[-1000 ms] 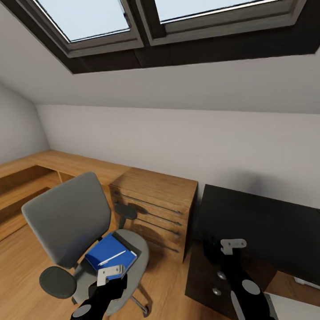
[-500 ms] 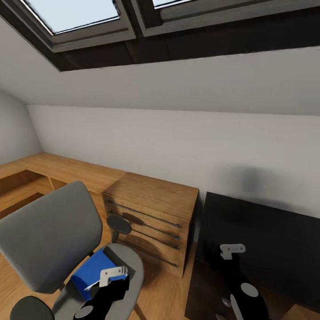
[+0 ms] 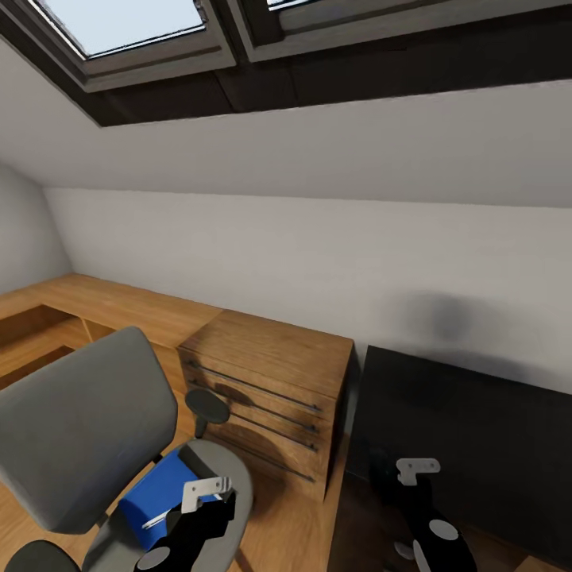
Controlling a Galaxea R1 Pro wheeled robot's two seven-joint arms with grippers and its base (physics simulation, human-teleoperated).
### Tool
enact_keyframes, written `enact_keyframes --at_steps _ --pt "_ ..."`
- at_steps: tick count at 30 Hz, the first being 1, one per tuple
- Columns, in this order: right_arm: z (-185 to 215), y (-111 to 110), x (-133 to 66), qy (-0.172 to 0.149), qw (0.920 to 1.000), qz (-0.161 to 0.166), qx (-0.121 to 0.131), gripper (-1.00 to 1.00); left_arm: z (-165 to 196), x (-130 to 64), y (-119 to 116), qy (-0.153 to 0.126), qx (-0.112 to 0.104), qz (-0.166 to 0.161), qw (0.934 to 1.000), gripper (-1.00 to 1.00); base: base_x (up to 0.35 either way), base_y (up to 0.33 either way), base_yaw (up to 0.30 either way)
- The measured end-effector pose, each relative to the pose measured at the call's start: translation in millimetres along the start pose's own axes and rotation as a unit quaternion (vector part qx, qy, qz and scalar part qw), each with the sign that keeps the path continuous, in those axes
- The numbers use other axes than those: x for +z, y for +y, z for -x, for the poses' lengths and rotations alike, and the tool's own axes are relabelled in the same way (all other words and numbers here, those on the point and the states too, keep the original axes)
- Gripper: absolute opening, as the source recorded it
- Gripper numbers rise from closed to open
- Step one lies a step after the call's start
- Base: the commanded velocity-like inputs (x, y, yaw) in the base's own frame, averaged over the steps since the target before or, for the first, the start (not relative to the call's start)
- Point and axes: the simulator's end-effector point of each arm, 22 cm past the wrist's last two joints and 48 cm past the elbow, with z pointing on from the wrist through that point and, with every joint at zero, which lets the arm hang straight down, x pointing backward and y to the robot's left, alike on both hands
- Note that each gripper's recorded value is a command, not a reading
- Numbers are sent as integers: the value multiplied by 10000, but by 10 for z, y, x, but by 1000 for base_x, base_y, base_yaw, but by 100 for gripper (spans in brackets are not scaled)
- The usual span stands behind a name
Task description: In the bedroom, organize the workspace by keeping the computer under the desk, ensuring the monitor is on the desk, placing the keyboard on the desk next to the monitor, placing the mouse on the desk next to the keyboard, moving the folder from the swivel chair onto the desk next to the mouse, stacking the notebook on top of the folder with the pen on top of the notebook, and positioning the swivel chair next to the desk.
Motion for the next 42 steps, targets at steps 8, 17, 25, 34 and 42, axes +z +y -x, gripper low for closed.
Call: enact_keyframes --at_steps 8,17,25,34,42 --pt "-79 -69 77 74 10000 -51 -13 -100 -1 -5 -5 -2 8 -5 10000 100 86 0 0" --pt "-175 -50 196 115 9999 -34 -17 -100 -7 -3 -2 9 6 -2 10000 100 261 0 0" --pt "-265 -15 468 181 9998 -3 -22 -100 -18 3 -6 24 3 -3 10000 100 34 0 0" --pt "-277 -151 514 193 9997 -121 -53 100 -17 3 -4 23 6 -3 10000 100 1 0 0" --pt "-205 -186 479 158 9997 -168 -51 100 23 -38 -11 18 3 -2 10000 100 0 0 0"
